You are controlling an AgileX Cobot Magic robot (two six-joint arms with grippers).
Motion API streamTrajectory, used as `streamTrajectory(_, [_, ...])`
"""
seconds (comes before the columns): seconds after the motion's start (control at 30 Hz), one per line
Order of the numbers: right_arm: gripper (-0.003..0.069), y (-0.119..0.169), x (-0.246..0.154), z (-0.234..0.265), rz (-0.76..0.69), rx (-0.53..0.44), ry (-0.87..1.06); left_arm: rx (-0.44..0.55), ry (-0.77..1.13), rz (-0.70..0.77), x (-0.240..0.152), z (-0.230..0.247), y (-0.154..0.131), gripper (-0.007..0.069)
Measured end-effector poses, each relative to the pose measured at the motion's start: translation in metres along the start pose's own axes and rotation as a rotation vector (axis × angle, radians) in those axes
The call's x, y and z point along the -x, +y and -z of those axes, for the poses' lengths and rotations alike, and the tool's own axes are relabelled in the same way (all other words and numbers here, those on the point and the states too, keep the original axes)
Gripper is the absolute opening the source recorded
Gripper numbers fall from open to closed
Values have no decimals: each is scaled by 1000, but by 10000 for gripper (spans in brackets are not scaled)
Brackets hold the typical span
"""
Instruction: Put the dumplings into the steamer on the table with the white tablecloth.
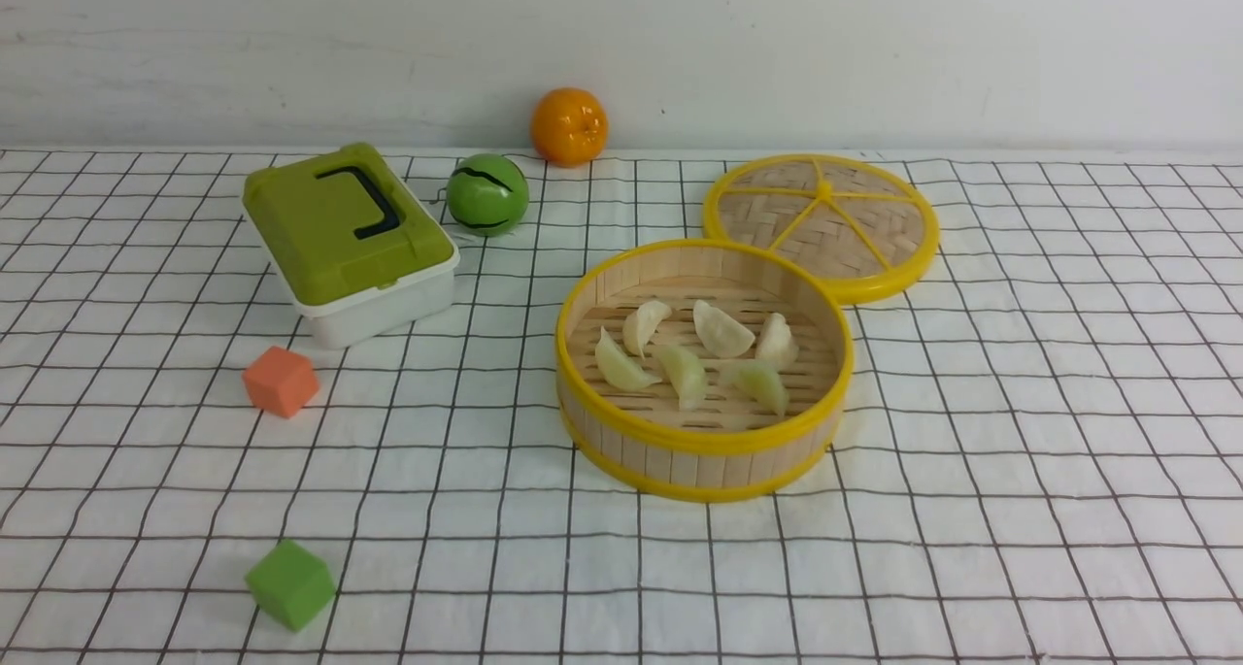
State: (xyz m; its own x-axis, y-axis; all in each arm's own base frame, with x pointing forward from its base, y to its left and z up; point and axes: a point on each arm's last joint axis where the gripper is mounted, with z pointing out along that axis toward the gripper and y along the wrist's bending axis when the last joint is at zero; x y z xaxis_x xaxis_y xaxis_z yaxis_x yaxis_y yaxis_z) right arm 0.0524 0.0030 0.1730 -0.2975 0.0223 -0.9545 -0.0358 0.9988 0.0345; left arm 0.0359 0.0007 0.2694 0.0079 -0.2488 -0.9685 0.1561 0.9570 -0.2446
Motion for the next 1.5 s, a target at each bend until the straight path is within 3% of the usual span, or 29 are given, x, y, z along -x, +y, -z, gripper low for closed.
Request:
streamTrajectory(0.1, [31,0,0,0,0,0,0,-15,-94,-41,1,-2,-4,176])
streamTrajectory(0.33, [41,0,0,0,0,0,0,81,-72,-172,-24,-10,4,-13])
streamTrajectory(0.57, [51,0,0,0,0,0,0,120,147,-170,-79,-16,19,-13])
streamTrajectory(0.87, [62,0,0,0,0,0,0,142,323,-154,-96,-12,22,-13])
streamTrajectory(1.5, [83,0,0,0,1,0,0,143,341,-150,-98,-12,23,-13])
